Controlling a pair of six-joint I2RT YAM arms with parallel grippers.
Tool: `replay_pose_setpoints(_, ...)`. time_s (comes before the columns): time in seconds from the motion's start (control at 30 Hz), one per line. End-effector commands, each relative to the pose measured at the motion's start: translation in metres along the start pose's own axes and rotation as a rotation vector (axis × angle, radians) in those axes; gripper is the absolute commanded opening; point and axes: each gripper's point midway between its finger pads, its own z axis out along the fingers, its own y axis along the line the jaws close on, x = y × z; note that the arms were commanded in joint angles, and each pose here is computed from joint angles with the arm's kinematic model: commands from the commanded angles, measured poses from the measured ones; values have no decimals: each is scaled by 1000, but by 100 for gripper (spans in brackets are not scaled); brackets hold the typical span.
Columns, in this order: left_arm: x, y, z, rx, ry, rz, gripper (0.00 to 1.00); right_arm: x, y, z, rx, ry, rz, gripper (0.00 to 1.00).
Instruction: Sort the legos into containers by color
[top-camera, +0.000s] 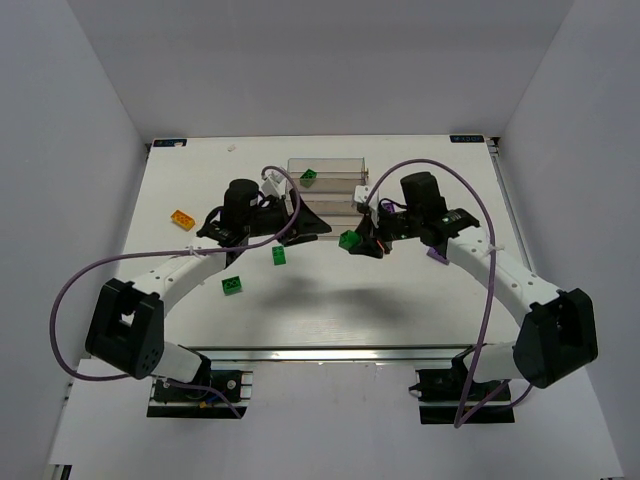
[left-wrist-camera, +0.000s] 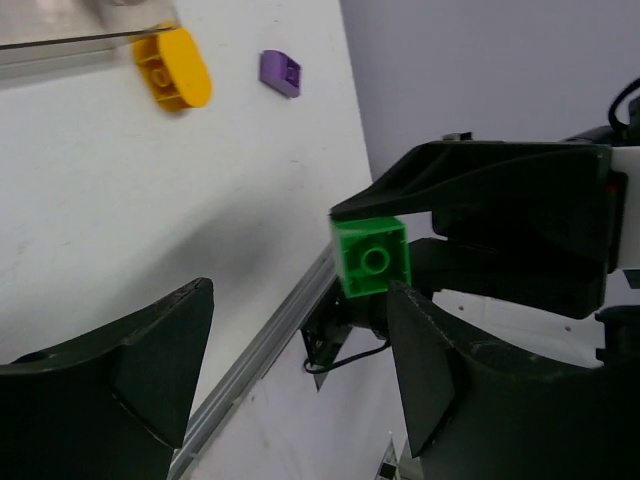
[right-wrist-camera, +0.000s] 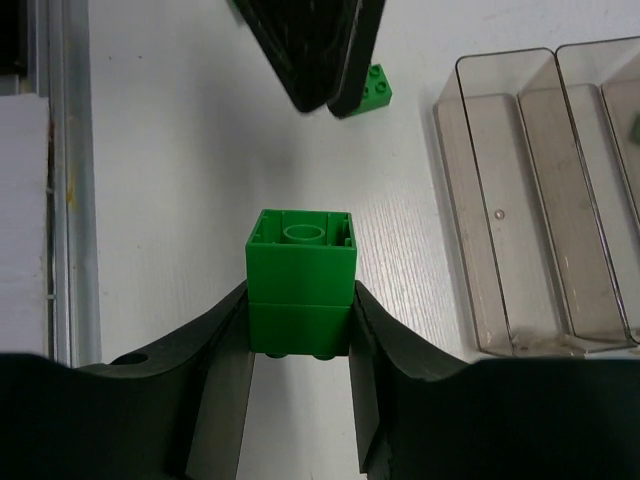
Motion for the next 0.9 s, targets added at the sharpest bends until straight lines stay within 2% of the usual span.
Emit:
replay_pose_setpoints(0.0,-4,-44,5,156,-1,63,80,-27,0,7,-36,-70,-28,0)
replay_pose_setpoints(0.3,12,-51,29,173,77,68,80,-34,-2,18,-12,-60,-27,0)
replay_pose_setpoints(0.4,14,-50,33,164,87,68,77,-34,-4,19,-1,-56,-22,0)
replay_pose_setpoints(0.53,17,-48,37,149,103,66,63,-33,-5,21,12,-49,-22,0)
replay_pose_setpoints(0.57,17,-47,38,144,107,67,53,-32,-6,21,21,-46,-21,0)
replay_pose_setpoints(0.67,18,-47,41,132,115,74,44,-28,-9,21,34,-33,-19,0)
replay_pose_setpoints(0.87,15,-45,44,115,117,82,13,-18,-11,20,59,-6,-26,0)
